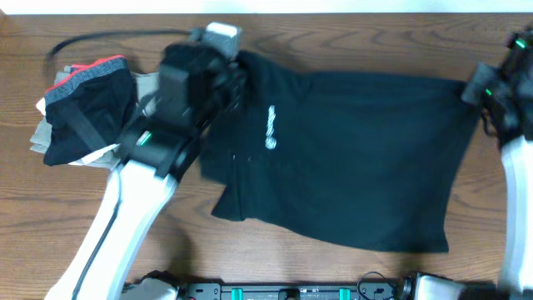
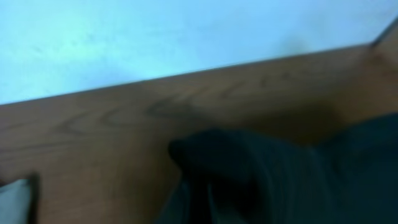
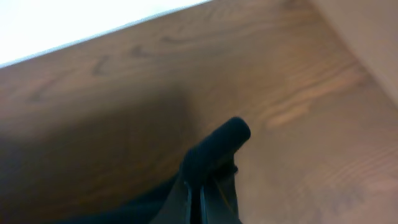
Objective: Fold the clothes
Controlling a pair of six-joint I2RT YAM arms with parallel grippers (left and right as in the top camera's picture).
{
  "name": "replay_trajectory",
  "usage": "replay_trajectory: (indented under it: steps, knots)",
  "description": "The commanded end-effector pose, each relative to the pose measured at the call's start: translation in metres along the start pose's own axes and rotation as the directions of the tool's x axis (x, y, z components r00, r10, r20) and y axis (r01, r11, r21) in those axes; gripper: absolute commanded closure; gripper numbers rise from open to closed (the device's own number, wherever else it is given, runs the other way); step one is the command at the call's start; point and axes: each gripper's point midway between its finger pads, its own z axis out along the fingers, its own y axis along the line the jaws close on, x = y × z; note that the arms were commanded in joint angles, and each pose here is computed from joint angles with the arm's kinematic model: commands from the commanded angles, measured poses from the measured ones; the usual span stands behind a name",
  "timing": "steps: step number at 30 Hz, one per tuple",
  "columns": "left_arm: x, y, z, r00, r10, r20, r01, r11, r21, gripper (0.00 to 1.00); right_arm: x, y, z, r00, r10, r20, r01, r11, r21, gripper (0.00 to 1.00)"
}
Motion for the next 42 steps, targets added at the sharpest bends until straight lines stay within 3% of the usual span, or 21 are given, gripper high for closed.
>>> replay_trajectory:
  steps: [1, 3, 8, 11, 13, 18, 22, 27, 31, 37, 42]
  knots:
    - [-0.030, 0.023, 0.024, 0.996, 0.032, 0.081, -0.027, 0.998, -0.054, 0.94, -0.013, 0.006, 0.032, 1.000, -0.022, 0.004, 0.022, 1.000, -0.018, 0.99]
    - [-0.060, 0.031, 0.025, 0.989, 0.025, 0.147, -0.018, 0.999, -0.043, 0.94, -0.034, 0.012, 0.031, 0.999, 0.032, 0.036, -0.030, 0.999, -0.045, 0.99]
    - [-0.157, 0.049, -0.031, 0.928, 0.036, 0.370, -0.010, 0.997, -0.072, 0.94, -0.121, 0.017, -0.035, 0.965, 0.065, 0.253, -0.038, 0.993, -0.112, 0.99]
    - [-0.185, 0.053, -0.063, 0.907, 0.041, 0.419, -0.011, 0.997, -0.073, 0.94, -0.141, 0.005, -0.071, 0.955, 0.060, 0.292, -0.034, 0.995, -0.093, 0.99]
    - [-0.182, 0.046, -0.069, 0.922, 0.033, 0.386, -0.027, 0.999, -0.021, 0.94, -0.137, -0.005, -0.081, 0.963, 0.054, 0.263, -0.039, 0.997, -0.065, 0.99]
    - [-0.112, 0.032, -0.049, 0.995, -0.025, 0.101, 0.017, 0.997, 0.075, 0.94, -0.085, -0.041, -0.066, 0.997, 0.050, 0.057, -0.054, 0.995, 0.081, 0.99]
    - [-0.031, 0.022, -0.039, 0.973, -0.078, -0.218, 0.098, 0.991, 0.086, 0.94, -0.024, -0.060, -0.043, 0.984, 0.056, -0.167, -0.031, 0.988, 0.150, 0.99]
    - [0.058, 0.001, -0.044, 0.839, -0.095, -0.536, 0.162, 0.983, 0.080, 0.94, 0.059, -0.072, -0.011, 0.906, 0.070, -0.419, 0.011, 0.982, 0.188, 0.99]
    - [0.119, -0.024, -0.049, 0.710, -0.059, -0.702, 0.192, 0.975, 0.113, 0.94, 0.125, -0.077, 0.010, 0.820, 0.075, -0.568, 0.048, 0.979, 0.199, 0.99]
    - [0.199, -0.051, -0.059, 0.528, 0.022, -0.849, 0.185, 0.973, 0.141, 0.94, 0.196, -0.083, 0.018, 0.712, 0.131, -0.690, 0.056, 0.969, 0.241, 0.99]
    - [0.248, -0.066, -0.074, 0.404, 0.087, -0.911, 0.160, 0.973, 0.164, 0.94, 0.218, -0.092, 0.016, 0.673, 0.169, -0.720, 0.061, 0.957, 0.282, 0.99]
